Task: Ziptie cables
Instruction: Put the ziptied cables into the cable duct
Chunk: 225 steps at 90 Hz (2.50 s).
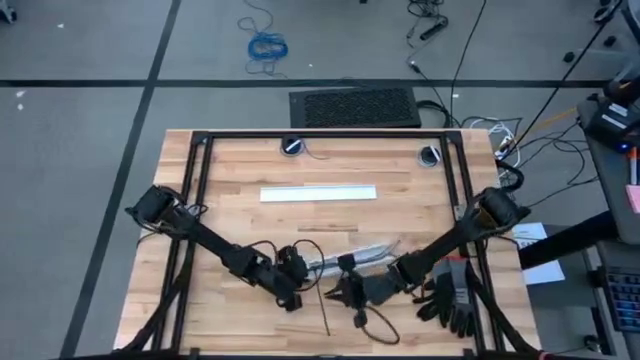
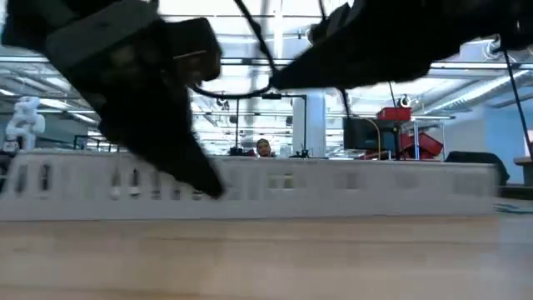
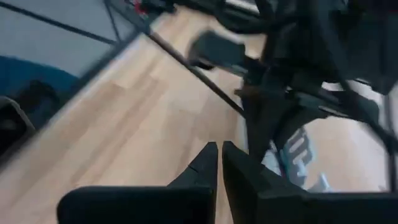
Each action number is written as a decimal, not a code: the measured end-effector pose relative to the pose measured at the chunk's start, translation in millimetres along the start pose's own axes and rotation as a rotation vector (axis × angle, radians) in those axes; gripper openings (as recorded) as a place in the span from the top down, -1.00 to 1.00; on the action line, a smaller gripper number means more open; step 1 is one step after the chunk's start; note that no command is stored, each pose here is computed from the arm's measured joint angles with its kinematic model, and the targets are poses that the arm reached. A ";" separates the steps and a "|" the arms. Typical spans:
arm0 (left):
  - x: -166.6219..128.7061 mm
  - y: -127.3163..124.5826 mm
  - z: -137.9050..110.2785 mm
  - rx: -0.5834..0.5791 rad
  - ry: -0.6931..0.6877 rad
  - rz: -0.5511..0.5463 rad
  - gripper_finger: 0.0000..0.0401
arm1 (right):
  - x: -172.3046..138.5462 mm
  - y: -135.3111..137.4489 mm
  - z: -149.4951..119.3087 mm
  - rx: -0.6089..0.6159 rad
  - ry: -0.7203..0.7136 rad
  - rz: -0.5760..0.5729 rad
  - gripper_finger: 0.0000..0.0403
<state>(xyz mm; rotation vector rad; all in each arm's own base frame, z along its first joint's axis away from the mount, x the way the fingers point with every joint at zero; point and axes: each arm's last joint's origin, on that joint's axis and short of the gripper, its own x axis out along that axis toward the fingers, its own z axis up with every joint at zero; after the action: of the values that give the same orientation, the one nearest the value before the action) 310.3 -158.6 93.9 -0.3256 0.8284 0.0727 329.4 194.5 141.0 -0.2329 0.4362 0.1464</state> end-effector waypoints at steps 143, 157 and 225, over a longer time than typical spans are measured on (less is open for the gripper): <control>16.9 -6.1 -6.6 -0.171 -0.081 -0.094 1.00 | -3.6 67.0 -8.2 -0.087 0.180 -0.448 0.68; 17.0 -5.9 -6.5 -0.171 -0.082 -0.092 1.00 | 5.7 56.9 -5.4 -0.037 0.190 -0.394 0.68; 17.1 -4.8 -6.0 -0.168 -0.096 -0.072 1.00 | 18.3 37.5 0.3 -0.022 0.174 -0.410 0.69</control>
<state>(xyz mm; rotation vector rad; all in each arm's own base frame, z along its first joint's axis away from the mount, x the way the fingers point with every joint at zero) 318.5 -166.1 78.7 -0.5057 0.7165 0.0903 338.8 232.4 126.1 -0.3529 0.5510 -0.2732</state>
